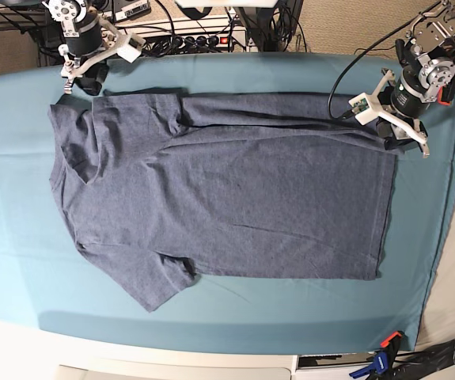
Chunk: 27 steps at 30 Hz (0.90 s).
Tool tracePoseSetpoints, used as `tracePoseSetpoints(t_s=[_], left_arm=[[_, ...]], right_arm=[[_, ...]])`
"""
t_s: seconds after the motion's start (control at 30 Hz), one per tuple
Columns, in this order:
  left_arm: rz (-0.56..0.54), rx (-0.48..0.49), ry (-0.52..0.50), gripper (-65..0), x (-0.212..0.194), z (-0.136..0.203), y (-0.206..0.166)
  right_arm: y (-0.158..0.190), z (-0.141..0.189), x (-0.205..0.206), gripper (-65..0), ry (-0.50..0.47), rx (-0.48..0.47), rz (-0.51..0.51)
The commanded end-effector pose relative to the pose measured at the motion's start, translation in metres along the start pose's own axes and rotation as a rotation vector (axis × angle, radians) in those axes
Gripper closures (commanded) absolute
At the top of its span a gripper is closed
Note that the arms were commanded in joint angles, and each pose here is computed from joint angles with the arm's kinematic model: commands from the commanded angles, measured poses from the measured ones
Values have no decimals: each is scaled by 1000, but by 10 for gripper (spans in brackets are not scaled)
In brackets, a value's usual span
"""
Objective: Fold the T-shirt properly
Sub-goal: 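Lift the right gripper off the shirt and move it toward the collar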
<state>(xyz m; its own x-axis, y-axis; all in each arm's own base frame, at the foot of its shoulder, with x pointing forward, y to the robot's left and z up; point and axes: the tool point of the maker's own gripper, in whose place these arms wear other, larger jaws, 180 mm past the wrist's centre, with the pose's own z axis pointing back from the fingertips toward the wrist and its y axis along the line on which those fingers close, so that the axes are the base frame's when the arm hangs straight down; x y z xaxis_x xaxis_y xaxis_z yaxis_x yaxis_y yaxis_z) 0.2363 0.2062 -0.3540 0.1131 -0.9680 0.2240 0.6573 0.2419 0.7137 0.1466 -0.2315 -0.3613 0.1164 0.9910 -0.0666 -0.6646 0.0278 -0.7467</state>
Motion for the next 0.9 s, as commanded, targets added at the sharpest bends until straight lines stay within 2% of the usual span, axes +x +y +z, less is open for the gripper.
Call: tracePoseSetpoints(t_s=[0.0,0.23,0.47,0.6,0.73,0.87], left_arm=[[-14,39,-11,-218,1,2,13],[-14,39,-11,-218,1,1,14],[-14,39,-11,-218,1,1,14],[-14,39,-11,-218,1,1,14],[-15,39,-11,-218,1,1,14],[-15,39,-7,-218,1,2,13]], right_arm=[[-12,2,-1,-230,2,-52,9],[-13,-2,-6,-230,19,-71,12],[-2,-19,-20,-230,85,-62,-3],[-4,-23,-9,-230,55,-70,-20],[13,-24,19,-230,-20,-2,9],[22,-21,41,-230,-67,19,21]])
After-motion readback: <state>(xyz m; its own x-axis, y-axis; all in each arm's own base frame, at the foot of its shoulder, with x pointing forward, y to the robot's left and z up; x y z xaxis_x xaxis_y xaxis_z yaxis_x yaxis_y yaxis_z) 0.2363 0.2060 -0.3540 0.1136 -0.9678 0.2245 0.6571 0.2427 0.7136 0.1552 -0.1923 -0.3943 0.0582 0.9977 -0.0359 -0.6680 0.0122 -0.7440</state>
